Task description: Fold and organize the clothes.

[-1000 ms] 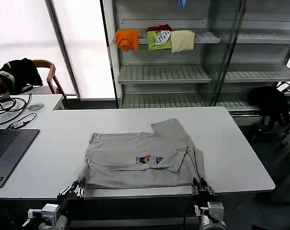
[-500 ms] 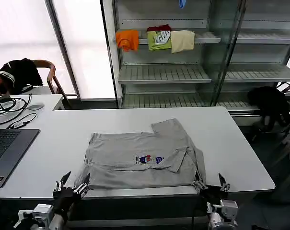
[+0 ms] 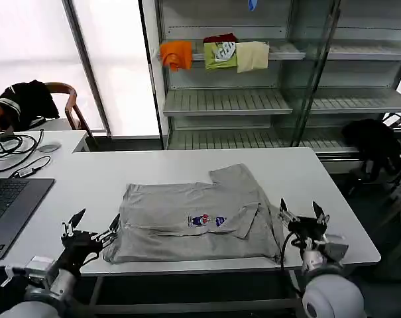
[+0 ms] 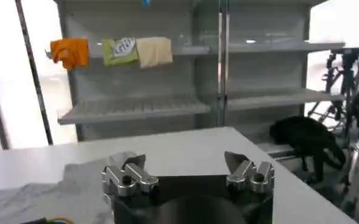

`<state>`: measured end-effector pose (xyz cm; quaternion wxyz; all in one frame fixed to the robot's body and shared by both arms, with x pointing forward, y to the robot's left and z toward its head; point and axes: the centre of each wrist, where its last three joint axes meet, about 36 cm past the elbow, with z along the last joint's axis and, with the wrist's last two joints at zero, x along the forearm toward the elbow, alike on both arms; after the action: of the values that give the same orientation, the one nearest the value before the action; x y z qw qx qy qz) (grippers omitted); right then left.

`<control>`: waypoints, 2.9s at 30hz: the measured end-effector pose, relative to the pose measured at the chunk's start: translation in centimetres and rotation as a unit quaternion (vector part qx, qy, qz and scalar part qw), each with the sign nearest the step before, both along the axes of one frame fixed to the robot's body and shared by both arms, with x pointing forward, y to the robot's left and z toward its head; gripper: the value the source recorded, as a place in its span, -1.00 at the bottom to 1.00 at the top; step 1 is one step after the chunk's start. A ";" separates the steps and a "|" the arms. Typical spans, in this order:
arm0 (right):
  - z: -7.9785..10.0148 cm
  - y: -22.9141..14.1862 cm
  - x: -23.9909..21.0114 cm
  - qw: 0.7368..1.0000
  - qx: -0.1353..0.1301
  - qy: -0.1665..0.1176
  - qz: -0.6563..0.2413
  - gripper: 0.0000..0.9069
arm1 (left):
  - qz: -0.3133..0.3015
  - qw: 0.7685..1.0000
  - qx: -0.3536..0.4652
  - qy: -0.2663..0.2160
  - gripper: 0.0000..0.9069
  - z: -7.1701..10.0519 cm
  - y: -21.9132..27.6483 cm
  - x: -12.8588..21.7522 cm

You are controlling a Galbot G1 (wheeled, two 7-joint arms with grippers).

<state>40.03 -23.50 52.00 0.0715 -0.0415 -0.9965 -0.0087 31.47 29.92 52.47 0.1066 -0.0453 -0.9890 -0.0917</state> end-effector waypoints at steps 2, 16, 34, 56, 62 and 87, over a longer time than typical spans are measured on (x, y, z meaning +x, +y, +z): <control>0.2 0.2 1.9 1.000 -0.001 -0.004 0.008 1.00 | -0.009 1.000 0.003 0.001 1.00 -0.2 0.3 1.4; 2.0 3.0 16.5 0.998 -0.015 0.013 0.060 1.00 | -0.049 0.998 -0.016 0.022 1.00 -2.3 0.9 13.4; -1.1 5.1 27.7 0.992 -0.023 0.101 0.073 1.00 | -0.045 0.994 -0.043 0.086 1.00 -5.3 0.9 26.5; -6.8 5.5 29.1 0.982 -0.031 0.173 0.072 1.00 | -0.024 0.989 -0.050 0.134 1.00 -8.5 0.9 28.5; -7.3 5.6 28.9 0.981 -0.033 0.180 0.072 1.00 | -0.020 0.990 -0.049 0.134 1.00 -8.6 1.6 27.9; -8.2 6.7 28.0 0.978 -0.026 0.191 0.077 -0.42 | -0.007 0.988 -0.053 0.146 -0.96 -10.1 2.8 26.3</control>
<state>68.02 -16.76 43.77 0.2599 0.0328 -0.9646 0.0305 57.73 32.70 42.40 0.2468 -0.0705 -0.9660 -0.0318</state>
